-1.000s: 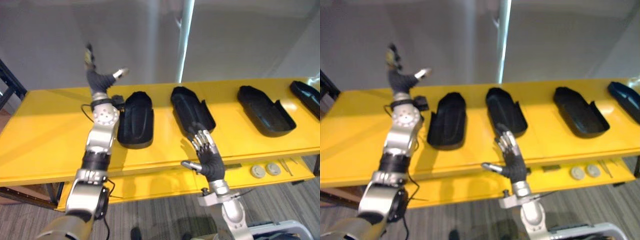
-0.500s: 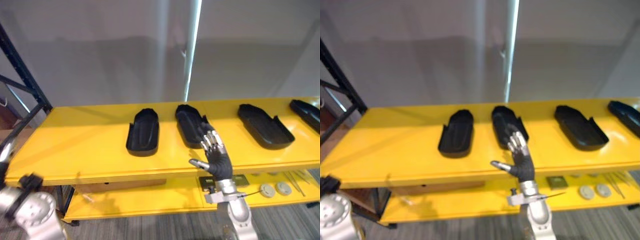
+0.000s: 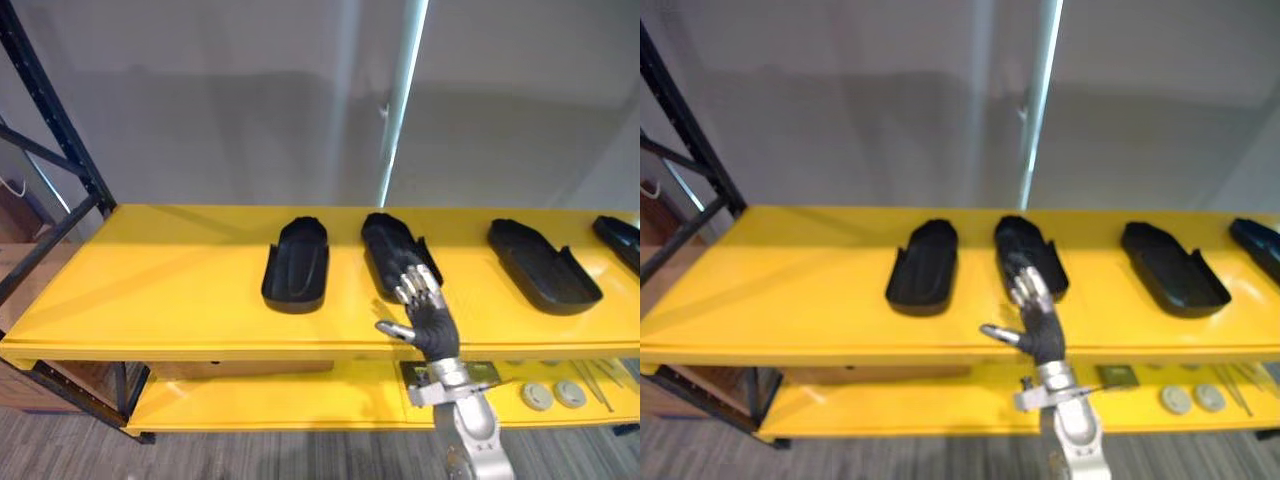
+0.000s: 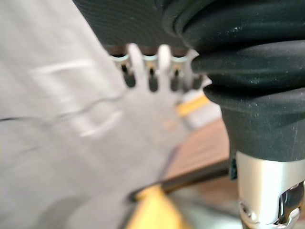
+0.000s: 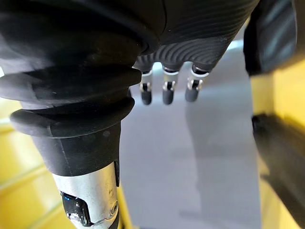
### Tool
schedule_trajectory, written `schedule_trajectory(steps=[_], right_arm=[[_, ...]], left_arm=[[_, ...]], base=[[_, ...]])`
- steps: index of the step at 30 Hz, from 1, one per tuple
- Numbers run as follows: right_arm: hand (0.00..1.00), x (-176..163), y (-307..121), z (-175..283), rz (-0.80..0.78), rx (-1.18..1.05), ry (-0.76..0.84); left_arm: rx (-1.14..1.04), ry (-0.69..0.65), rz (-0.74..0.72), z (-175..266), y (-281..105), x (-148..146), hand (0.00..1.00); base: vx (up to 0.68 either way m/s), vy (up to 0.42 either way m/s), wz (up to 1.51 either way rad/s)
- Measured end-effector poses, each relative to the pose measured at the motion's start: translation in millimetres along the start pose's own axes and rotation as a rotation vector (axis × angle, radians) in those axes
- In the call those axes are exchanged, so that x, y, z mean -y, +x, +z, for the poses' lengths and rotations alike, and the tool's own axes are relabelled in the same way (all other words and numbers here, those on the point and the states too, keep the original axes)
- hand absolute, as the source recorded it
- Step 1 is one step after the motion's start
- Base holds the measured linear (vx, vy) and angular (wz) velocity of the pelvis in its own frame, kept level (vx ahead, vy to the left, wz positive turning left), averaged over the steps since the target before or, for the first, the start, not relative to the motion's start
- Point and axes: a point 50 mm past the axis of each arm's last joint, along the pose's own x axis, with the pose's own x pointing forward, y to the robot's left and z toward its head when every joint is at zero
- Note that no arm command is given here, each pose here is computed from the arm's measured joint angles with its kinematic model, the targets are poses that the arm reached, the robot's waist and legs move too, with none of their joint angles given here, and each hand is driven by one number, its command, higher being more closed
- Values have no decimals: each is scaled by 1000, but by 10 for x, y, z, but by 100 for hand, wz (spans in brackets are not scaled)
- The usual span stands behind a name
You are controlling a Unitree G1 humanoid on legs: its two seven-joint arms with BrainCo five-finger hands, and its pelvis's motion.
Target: Walk over and take plastic housings, then place them on the shelf
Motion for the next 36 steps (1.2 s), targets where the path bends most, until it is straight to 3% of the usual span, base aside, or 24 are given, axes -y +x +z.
schedule_trajectory(steps=[5,16,27,36], right_arm=[[0,-139,28,-90,156,-46,56],[0,-212,73,-290,175,-126,43],[0,-186,396,-424,128,-156,-131],[0,-213,594,-393,234,-159,-119]], left_arm=[[-100,43,-110,-221,3,63,0],[-219,122,-265,-517,-121,214,0],[-234,121,-316,-526,-156,318,0],[-199,141,-380,-445,-171,449,0]], base=[[60,-14,0],[4,-1,0],[40,3,7],[74,-2,16]])
